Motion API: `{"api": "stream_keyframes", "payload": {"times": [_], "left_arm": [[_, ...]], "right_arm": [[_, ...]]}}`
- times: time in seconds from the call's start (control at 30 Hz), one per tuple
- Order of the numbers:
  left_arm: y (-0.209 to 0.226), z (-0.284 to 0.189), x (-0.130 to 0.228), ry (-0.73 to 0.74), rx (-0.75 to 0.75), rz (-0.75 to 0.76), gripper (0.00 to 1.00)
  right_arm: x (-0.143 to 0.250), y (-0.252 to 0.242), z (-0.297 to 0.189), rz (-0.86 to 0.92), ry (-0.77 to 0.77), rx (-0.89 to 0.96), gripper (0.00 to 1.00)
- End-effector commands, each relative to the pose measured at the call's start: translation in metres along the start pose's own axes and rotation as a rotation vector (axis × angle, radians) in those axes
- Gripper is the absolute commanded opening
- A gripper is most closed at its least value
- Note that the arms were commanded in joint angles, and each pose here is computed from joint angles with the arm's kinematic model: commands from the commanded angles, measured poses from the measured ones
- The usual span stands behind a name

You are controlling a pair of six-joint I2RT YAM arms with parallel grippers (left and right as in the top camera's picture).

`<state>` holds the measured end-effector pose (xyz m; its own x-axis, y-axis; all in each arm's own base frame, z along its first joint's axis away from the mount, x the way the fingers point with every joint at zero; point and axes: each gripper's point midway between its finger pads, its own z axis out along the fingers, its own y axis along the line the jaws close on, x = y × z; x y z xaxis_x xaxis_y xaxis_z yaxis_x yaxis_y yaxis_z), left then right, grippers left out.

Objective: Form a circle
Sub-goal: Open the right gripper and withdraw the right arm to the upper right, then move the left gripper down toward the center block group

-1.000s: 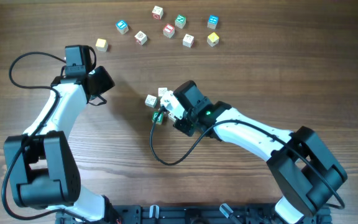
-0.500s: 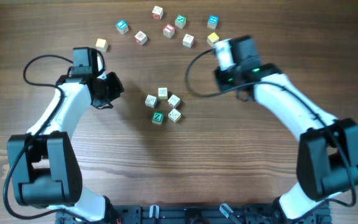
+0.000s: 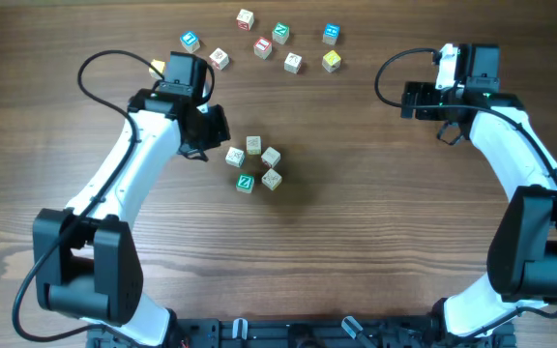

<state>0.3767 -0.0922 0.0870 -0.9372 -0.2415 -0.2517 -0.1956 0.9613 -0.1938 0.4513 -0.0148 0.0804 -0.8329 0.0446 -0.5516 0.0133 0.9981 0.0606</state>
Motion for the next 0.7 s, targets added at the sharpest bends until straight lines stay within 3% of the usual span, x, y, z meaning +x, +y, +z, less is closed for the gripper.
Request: {"api": "stream_keyframes", "payload": {"times": [0.0,0.27,0.67], "left_arm": [[0.003,0.011,-0.013,-0.053,-0.045,-0.02,0.04],[0.005,0.05,-0.015,-0.025,-0.059,-0.022,0.04],[0.013,0.065,0.002,0.018,-0.073,-0.023,0.04]], "right_arm": [[-0.004,0.0,0.0,0.009,-0.005,-0.001,1.0],[-0.004,0.0,0.0,0.009,-0.006,-0.001,1.0],[-0.004,0.001,0.001,0.008,-0.006,-0.001,1.0]]}}
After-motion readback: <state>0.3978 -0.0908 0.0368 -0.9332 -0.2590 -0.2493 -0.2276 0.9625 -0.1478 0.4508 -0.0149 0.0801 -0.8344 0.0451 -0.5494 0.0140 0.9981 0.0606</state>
